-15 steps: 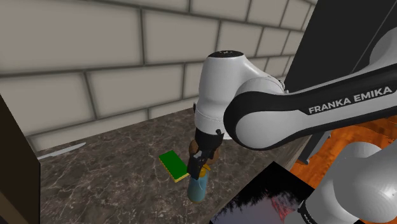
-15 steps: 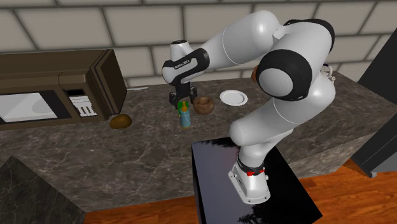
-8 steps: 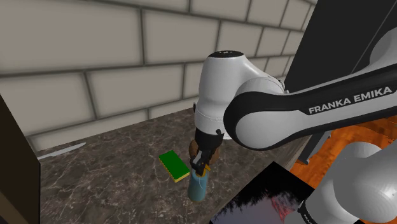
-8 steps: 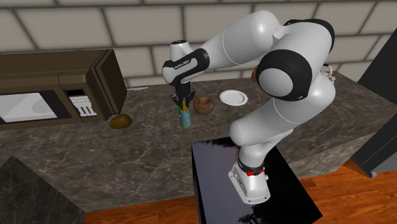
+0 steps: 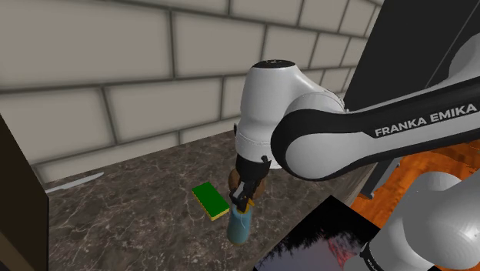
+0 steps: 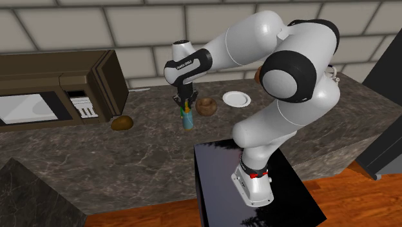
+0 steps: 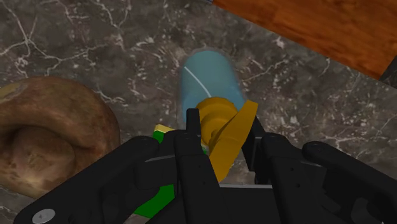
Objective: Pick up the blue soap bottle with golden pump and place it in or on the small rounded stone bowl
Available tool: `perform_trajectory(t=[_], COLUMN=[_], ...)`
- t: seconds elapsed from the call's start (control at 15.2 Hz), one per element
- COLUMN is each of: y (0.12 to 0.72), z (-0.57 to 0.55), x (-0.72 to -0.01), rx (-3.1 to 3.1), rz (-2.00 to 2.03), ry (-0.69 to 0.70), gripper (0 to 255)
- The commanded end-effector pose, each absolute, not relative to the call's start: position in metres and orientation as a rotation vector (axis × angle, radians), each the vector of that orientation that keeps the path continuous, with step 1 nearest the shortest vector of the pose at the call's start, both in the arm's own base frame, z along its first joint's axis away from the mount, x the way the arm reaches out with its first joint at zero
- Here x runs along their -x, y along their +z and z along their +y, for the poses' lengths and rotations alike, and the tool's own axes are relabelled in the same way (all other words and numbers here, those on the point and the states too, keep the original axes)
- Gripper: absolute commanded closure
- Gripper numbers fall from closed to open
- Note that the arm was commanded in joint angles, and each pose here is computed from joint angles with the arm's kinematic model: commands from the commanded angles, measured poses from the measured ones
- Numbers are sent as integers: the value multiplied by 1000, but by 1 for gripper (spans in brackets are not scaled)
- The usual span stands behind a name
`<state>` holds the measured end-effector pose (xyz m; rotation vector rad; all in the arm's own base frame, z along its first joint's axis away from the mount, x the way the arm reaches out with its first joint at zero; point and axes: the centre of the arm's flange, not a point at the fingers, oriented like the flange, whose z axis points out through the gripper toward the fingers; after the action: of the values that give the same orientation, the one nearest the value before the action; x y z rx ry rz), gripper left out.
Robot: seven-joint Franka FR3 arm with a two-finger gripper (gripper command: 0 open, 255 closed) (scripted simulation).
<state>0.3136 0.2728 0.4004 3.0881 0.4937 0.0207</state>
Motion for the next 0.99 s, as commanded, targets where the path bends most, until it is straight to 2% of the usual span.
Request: perform_trajectory(t=[0.0, 0.92], y=[408, 482], z=[273, 273], x=[-314, -314], rx=[-3088, -3088], rz=[494, 494], ry=[20, 20], gripper=[255, 255])
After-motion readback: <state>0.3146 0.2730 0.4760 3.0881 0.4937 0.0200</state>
